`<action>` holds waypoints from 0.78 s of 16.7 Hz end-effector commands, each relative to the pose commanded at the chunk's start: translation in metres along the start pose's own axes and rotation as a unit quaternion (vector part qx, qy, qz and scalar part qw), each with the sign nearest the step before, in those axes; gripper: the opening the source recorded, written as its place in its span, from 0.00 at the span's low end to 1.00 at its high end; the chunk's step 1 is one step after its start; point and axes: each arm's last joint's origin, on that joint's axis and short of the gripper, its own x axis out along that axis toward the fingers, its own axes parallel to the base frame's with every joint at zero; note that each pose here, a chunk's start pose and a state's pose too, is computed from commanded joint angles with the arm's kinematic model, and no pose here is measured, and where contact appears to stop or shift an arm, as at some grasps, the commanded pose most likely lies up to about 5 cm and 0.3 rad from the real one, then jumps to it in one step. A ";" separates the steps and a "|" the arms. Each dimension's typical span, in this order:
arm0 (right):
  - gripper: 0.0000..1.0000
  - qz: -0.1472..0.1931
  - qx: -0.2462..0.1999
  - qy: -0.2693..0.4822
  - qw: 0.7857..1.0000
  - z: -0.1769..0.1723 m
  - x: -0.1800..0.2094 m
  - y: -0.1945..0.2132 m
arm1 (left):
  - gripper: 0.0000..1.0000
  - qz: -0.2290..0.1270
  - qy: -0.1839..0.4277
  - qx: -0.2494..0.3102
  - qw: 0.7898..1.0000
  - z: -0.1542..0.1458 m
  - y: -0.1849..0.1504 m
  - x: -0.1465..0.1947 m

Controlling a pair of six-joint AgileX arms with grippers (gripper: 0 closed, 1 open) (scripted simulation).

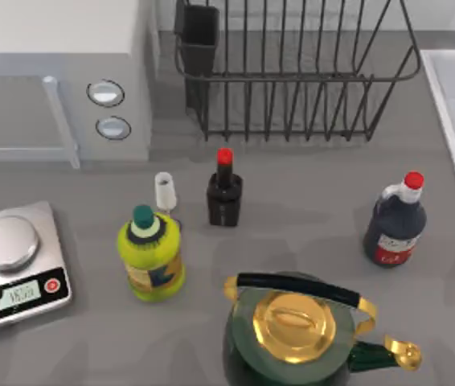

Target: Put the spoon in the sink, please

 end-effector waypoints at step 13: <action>1.00 -0.123 0.106 0.335 0.928 0.041 0.033 -0.028 | 1.00 0.000 0.000 0.000 1.000 0.000 0.000 0.000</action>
